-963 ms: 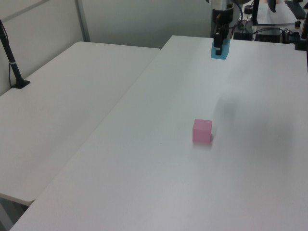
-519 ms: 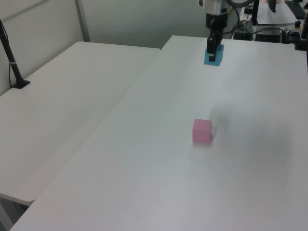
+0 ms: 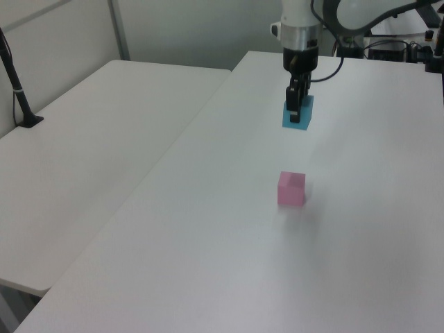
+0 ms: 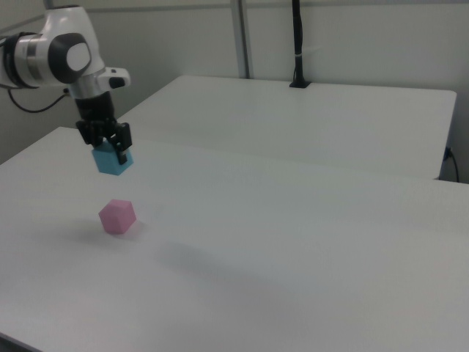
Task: Put blue cube on pink cube
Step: 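Carry the light-blue cube over the pink cube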
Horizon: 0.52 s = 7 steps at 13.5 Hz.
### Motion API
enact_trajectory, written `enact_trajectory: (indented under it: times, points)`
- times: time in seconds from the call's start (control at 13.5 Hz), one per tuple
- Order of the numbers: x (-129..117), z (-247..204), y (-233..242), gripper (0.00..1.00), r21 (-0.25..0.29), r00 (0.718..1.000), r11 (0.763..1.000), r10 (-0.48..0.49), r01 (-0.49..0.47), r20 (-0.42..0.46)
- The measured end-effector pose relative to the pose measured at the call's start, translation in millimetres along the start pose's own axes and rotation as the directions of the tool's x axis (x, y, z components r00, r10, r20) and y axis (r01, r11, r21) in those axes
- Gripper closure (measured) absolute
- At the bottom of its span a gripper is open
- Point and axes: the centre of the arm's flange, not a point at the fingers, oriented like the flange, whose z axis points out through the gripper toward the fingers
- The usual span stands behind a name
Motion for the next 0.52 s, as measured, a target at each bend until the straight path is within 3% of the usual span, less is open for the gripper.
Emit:
enact_trajectory:
  times: [0.52]
  points:
    - [-4.9,39.1,-38.9,0.39,0.004,0.999,0.999,-0.032,0.032,0.019]
